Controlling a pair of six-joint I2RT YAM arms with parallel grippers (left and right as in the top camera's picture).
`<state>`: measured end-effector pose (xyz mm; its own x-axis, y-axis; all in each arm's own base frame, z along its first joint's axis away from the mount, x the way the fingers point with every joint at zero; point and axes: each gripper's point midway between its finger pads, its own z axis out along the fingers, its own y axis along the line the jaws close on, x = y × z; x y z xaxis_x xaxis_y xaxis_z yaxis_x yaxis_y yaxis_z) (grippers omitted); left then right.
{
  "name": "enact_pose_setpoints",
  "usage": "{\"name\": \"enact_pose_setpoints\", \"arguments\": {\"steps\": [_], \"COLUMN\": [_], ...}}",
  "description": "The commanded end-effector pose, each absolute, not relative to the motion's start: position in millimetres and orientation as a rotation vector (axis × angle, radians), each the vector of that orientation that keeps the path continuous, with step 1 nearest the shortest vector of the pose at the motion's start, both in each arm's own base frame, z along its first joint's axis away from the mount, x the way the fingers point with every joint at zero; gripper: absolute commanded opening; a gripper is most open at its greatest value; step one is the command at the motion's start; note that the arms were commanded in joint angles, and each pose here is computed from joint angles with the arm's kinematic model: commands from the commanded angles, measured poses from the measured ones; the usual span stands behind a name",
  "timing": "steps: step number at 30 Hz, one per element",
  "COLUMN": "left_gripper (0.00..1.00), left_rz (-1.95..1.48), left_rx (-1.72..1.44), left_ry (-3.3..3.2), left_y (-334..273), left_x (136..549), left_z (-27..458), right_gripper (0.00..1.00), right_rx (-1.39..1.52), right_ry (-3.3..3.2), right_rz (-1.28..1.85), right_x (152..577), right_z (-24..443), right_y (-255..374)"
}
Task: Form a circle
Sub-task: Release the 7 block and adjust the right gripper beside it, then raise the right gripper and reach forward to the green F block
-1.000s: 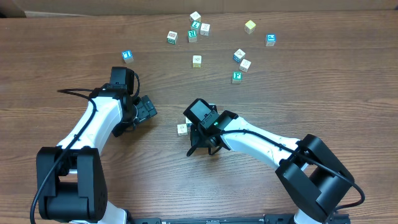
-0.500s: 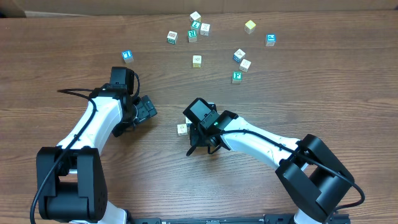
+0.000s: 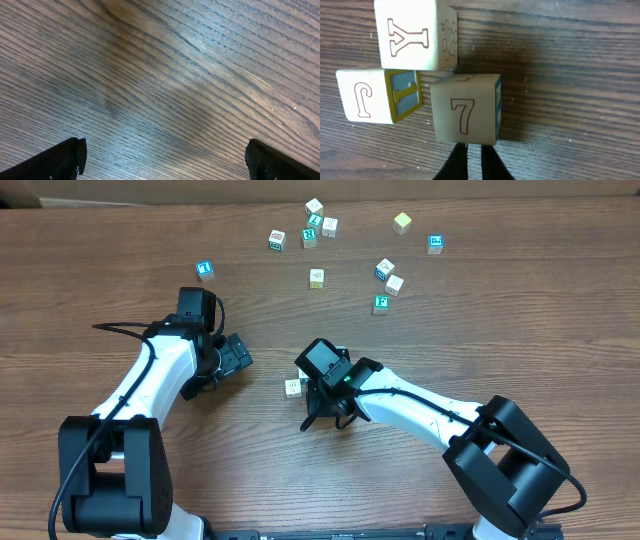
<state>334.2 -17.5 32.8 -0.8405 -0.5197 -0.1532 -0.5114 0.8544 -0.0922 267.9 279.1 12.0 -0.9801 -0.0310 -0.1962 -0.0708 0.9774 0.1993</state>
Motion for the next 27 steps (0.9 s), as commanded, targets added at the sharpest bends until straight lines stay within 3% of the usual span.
{"name": "enact_pose_setpoints", "arguments": {"steps": [1, 27], "left_gripper": [1.0, 1.0], "left_rz": [-0.081, -0.081], "left_rx": [-0.823, -0.823], "left_ry": [2.849, 2.849], "left_y": [-18.9, -18.9], "left_x": [338.0, 338.0], "left_z": [34.2, 34.2], "right_gripper": [0.1, 0.08], "right_rx": [-0.072, -0.099], "right_ry": [2.92, 2.937], "right_rz": [0.28, 0.232], "right_x": [269.2, 267.0], "right_z": [11.1, 10.2], "right_y": [275.4, 267.4]}}
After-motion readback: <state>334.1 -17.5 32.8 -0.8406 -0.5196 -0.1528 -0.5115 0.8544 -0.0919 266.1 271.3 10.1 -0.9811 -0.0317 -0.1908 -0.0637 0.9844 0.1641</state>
